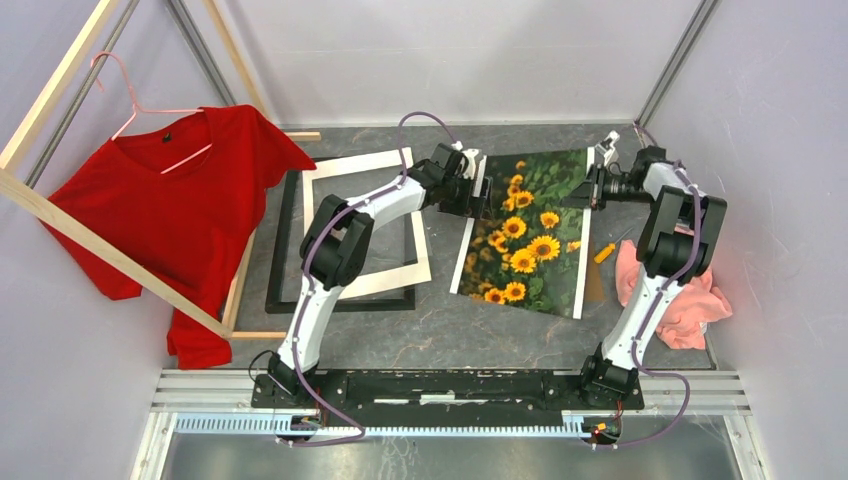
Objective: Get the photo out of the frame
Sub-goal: Pick up the photo from the photo frame, then place the photo in the photo frame.
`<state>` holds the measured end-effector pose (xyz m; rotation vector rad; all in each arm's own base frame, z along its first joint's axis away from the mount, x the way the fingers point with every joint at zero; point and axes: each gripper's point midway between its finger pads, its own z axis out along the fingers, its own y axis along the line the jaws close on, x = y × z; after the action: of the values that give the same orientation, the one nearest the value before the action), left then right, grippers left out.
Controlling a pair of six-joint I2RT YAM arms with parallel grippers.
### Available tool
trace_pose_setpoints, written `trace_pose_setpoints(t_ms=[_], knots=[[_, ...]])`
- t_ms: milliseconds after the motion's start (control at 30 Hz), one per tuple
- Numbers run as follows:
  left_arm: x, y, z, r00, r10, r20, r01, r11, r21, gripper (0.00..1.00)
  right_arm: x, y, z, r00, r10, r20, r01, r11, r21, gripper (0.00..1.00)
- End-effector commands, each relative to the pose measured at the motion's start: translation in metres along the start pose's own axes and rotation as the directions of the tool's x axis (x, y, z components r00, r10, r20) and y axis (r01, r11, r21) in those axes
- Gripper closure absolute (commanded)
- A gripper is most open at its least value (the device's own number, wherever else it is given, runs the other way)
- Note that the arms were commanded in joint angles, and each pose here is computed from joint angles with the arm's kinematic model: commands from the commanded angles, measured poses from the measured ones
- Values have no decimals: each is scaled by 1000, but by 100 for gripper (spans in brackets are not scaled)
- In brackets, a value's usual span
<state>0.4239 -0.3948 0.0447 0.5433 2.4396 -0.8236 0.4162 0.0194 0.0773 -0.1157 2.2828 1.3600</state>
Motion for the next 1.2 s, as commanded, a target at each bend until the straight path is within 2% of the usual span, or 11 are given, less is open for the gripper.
trace_pose_setpoints(t_ms=[0, 133, 300, 500, 700, 833, 967, 1167], knots=[[-40, -5, -43, 995, 27, 96, -35, 996, 86, 0, -45, 70, -28, 981, -165, 101, 172, 983, -60, 96], [-60, -2, -66, 987, 38, 159, -72, 974, 215, 0, -47, 96, -36, 970, -207, 126, 219, 972, -88, 98], [-77, -10, -91, 970, 86, 228, -172, 904, 391, 0, -49, 127, -46, 961, -235, 149, 255, 958, -131, 100], [-84, -30, -109, 947, 169, 273, -288, 821, 492, 0, -61, 176, -62, 935, -291, 204, 327, 930, -169, 100], [-88, -46, -125, 937, 187, 295, -329, 759, 562, 0, -67, 222, -76, 908, -339, 247, 392, 895, -211, 100], [-96, -55, -155, 936, 166, 311, -331, 720, 610, 0, -60, 251, -80, 892, -371, 257, 430, 872, -234, 100], [-114, -43, -207, 913, 169, 371, -364, 747, 557, 0, -43, 285, -77, 878, -410, 248, 470, 839, -276, 100], [-127, 16, -304, 870, 174, 460, -367, 852, 372, 0, -10, 340, -62, 846, -484, 225, 533, 772, -347, 100]])
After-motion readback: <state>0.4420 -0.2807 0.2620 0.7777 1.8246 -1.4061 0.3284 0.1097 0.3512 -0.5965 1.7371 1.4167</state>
